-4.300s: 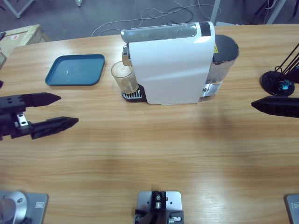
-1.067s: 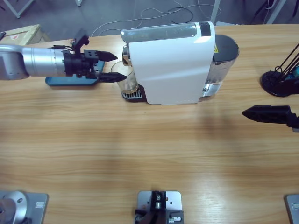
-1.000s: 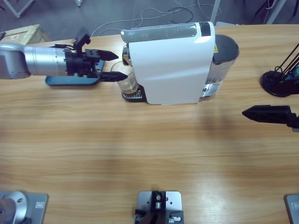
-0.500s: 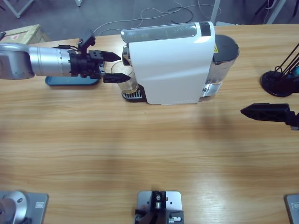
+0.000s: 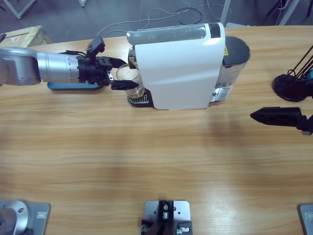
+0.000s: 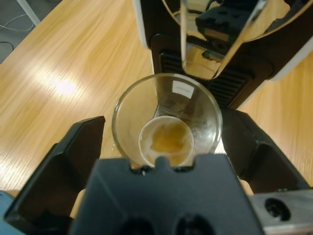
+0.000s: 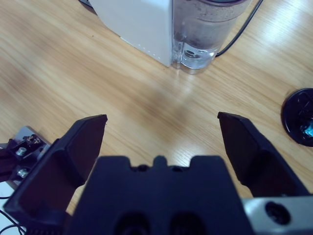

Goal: Pour coffee

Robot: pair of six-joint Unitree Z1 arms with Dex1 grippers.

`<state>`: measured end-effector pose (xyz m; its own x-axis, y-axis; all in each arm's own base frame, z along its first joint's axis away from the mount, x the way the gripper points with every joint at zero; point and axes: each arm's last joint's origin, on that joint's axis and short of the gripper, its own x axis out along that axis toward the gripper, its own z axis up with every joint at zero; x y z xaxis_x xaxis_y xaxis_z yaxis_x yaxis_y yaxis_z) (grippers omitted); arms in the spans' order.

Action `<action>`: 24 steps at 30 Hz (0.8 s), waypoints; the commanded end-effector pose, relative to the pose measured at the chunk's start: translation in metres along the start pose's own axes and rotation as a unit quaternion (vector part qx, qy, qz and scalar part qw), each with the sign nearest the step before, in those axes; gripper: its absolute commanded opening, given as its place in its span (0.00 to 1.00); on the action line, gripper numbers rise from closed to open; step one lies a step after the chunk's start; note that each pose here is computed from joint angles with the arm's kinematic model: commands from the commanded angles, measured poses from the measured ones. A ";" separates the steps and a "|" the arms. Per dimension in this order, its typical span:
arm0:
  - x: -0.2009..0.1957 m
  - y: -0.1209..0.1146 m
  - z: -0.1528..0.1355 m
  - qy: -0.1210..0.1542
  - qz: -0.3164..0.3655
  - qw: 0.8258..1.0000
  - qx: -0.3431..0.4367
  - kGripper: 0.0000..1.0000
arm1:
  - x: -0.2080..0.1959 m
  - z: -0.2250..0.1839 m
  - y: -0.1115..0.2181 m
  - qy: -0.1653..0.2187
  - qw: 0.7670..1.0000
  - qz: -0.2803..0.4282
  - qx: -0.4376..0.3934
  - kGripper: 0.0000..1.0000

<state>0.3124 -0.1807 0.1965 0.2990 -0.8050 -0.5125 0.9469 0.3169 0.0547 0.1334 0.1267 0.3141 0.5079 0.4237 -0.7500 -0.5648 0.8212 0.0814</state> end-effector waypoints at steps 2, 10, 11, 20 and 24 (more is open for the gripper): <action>0.015 -0.001 -0.015 0.021 -0.008 1.000 -0.005 0.24 | 0.010 -0.005 0.000 0.020 1.000 0.002 0.004 1.00; -0.008 -0.005 -0.022 0.023 0.005 1.000 -0.020 0.00 | 0.004 -0.005 -0.003 0.011 1.000 -0.001 0.010 1.00; -0.017 -0.007 -0.020 0.018 0.011 1.000 -0.020 0.00 | 0.003 -0.004 -0.003 0.009 1.000 -0.001 0.009 1.00; -0.094 0.005 0.001 0.002 0.192 0.980 -0.058 0.00 | -0.008 -0.001 -0.003 -0.014 1.000 0.000 0.005 1.00; -0.102 0.024 -0.015 0.049 0.313 0.940 -0.128 0.00 | -0.009 -0.004 -0.003 -0.012 1.000 0.000 0.005 1.00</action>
<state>0.2960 -0.1134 0.2344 0.5762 -0.6469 -0.4995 0.7869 0.6043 0.1251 0.1332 0.1252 0.3183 0.5195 0.4302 -0.7383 -0.5617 0.8230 0.0844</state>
